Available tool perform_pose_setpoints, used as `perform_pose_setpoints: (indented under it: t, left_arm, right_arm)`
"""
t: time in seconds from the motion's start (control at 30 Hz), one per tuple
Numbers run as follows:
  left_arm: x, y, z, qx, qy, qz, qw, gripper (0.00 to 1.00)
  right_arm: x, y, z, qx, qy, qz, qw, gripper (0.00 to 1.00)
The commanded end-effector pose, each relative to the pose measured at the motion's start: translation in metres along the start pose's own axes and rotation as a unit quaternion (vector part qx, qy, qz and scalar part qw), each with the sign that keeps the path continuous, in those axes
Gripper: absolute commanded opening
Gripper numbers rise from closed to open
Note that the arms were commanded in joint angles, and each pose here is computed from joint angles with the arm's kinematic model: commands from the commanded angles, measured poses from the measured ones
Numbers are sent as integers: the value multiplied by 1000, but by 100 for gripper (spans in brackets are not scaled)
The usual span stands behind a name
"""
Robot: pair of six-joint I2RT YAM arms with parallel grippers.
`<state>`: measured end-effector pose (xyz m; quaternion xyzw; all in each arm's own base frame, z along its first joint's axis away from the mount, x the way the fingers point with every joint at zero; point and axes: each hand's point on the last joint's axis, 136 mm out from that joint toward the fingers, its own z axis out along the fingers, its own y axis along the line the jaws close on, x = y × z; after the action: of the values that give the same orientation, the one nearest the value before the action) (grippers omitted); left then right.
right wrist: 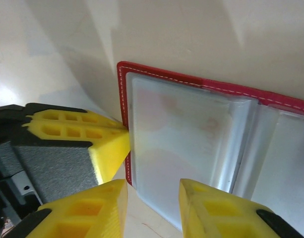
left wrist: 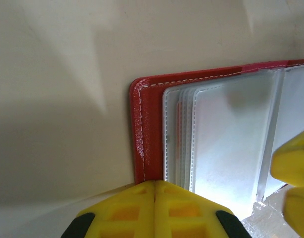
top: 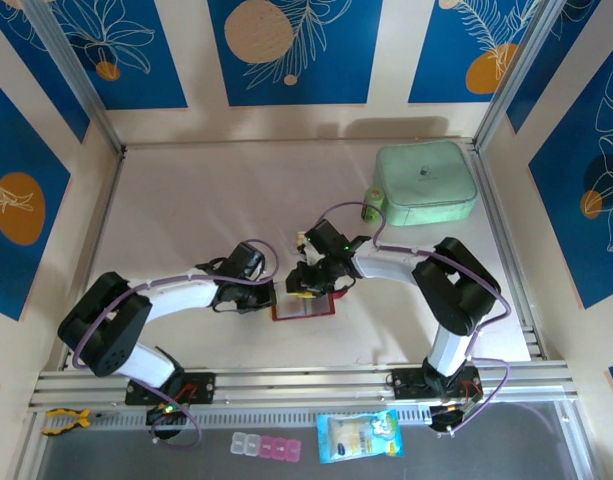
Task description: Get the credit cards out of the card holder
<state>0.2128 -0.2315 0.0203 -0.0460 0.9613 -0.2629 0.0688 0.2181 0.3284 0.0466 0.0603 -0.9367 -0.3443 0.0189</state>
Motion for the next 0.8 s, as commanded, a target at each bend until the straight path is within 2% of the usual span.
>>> perform_pose_setpoints:
  t: [0.0,0.43,0.77]
  left_arm:
    - [-3,11,3,-28,3,-2,1000,5]
    - [-3,11,4,-27,3,-2,1000,5]
    - [-2,12,4,-30,5,-2,1000,5]
  right_arm:
    - [4,6,4,-9,19,1,1000,33]
    - [8,-7,10,19,29,15,999,33]
    - [7,-19,-1,51,16,15,998,33]
